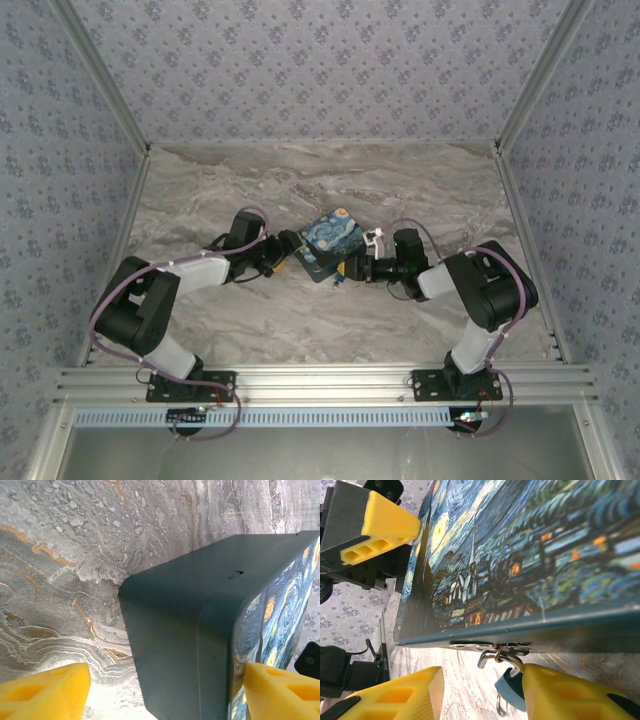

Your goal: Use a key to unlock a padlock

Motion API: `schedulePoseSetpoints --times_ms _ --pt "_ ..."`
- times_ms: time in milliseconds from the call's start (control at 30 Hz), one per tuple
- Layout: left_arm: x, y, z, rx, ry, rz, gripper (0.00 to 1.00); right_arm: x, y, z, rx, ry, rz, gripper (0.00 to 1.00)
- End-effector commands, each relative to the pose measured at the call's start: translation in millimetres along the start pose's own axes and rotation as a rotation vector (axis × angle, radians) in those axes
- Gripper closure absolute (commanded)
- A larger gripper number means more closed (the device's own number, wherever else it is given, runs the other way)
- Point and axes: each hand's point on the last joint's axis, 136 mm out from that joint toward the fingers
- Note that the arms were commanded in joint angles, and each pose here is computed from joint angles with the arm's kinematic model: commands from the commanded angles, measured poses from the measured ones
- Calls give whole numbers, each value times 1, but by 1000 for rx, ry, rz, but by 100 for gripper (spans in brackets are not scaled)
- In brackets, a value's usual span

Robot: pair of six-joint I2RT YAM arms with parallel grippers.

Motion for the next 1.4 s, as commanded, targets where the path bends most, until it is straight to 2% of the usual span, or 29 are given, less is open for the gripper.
schedulePoseSetpoints --times_ms 0,200,567,700,1067,1133,1233,1367 --pt "4 -5 63 -215 83 0 21 -2 -4 5 -34 39 -2 55" --pt "4 -5 63 -216 84 1 21 -3 -4 5 -30 47 -10 61" --pt "4 -4 65 -218 82 -3 21 0 -2 -4 23 27 -22 92" --pt "4 -4 65 -218 82 -5 21 -1 0 -8 52 25 -37 97" --pt "4 -3 66 -219 85 -7 21 2 6 -8 67 29 -57 99" --pt "4 -3 65 -216 84 -4 21 2 6 -8 64 29 -54 94" --pt "5 -4 66 -216 86 -2 21 4 6 -8 67 30 -51 81" --pt "5 -4 66 -215 87 -1 21 5 3 -7 59 34 -48 73"
Point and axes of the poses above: each hand's point on the last joint's axis, 136 mm out from that joint toward the fingers, its own y axis back along the fingers, its own z axis along the line the jaws close on, x = y × z, and after that the axes turned 13 degrees about y, right-handed
